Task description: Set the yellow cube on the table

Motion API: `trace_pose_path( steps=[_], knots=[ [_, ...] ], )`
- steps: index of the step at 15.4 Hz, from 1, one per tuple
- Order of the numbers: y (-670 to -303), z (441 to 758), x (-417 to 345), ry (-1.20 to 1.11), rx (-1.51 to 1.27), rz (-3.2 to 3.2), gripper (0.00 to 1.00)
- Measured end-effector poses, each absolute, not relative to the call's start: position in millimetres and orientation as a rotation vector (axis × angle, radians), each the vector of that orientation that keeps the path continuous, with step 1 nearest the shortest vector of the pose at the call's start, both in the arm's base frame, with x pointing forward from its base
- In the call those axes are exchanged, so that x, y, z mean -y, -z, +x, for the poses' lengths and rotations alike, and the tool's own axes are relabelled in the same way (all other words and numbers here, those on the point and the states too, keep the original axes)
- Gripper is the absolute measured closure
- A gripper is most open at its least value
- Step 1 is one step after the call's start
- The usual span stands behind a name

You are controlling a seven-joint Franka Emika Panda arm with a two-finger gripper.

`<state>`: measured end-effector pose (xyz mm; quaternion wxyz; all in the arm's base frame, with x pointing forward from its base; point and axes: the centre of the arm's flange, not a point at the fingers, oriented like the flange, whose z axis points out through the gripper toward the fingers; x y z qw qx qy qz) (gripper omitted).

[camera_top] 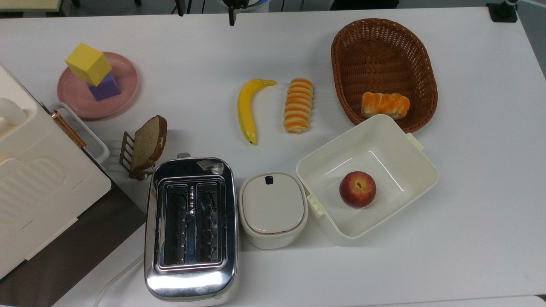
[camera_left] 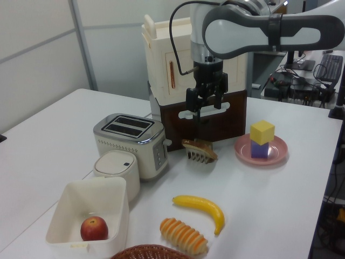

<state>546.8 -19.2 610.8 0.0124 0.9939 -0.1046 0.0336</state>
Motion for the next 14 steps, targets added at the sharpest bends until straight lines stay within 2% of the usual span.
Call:
trace_pose_path(
  steps=[14],
  knots=[
    [-614.8,542.0,35.2,-0.062,0.280,3.100,0.00]
  ],
)
